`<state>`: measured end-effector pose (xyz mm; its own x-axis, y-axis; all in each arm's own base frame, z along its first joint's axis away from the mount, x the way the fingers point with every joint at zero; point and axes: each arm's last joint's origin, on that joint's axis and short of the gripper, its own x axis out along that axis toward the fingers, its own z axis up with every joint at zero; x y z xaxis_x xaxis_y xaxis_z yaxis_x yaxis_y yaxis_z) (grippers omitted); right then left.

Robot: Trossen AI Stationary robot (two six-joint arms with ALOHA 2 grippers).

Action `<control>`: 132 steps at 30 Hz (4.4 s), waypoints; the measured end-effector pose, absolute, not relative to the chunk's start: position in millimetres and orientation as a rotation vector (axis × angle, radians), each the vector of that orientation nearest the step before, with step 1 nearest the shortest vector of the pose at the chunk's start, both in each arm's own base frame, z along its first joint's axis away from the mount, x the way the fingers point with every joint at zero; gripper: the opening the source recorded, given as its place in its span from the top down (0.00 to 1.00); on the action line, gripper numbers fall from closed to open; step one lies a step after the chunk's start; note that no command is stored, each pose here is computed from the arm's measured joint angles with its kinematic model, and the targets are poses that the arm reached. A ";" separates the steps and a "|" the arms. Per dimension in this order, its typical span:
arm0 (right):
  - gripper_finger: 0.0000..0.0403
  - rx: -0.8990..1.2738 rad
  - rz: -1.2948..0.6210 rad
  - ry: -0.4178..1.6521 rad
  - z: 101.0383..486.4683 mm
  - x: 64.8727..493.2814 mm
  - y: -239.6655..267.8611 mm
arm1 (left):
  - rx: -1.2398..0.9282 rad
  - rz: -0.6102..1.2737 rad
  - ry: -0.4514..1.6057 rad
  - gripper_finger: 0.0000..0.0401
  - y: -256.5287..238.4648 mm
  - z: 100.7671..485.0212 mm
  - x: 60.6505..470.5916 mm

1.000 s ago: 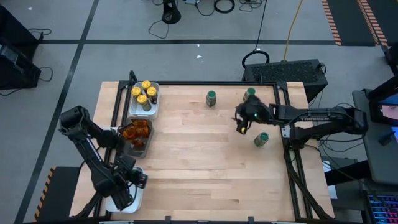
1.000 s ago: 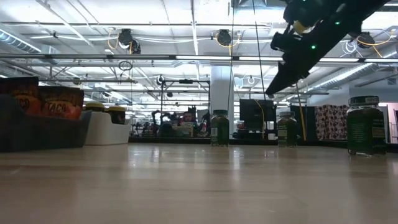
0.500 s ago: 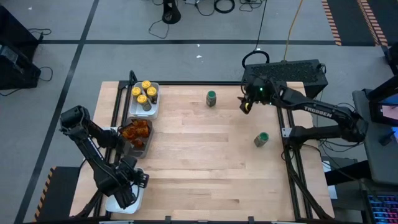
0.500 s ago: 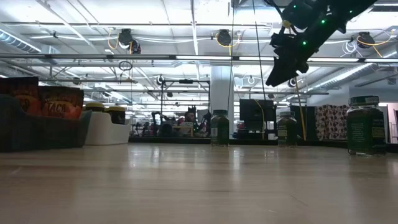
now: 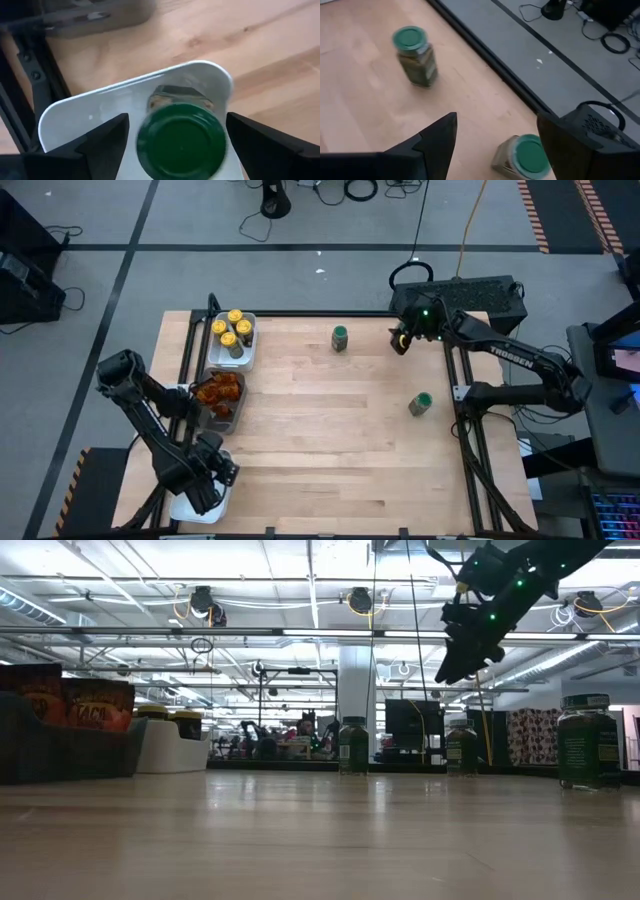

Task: Sort spices by type
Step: Put the bottom left green seasoning bottle into the bottom white bin, then put the top right green seasoning bottle into the bottom white bin

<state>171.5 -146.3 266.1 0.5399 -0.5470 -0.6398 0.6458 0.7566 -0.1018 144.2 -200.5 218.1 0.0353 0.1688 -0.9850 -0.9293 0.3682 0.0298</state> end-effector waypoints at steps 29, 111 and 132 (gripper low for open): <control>0.36 0.481 -0.781 0.822 220.6 150.1 -201.7 | -0.442 0.812 0.355 0.16 -141.5 316.6 165.9; 0.58 0.083 0.270 0.634 237.0 394.4 102.1 | -0.377 0.776 0.615 0.16 -122.6 302.4 206.0; 0.41 0.075 0.273 0.736 205.1 416.6 113.7 | -0.373 0.757 0.655 0.16 -123.3 301.6 205.8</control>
<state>416.6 113.7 205.1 0.7075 0.2717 -0.6524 -0.2191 0.9620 0.1630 205.8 -123.3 301.6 0.5445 0.5103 -0.6656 -0.7321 0.6764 -0.0803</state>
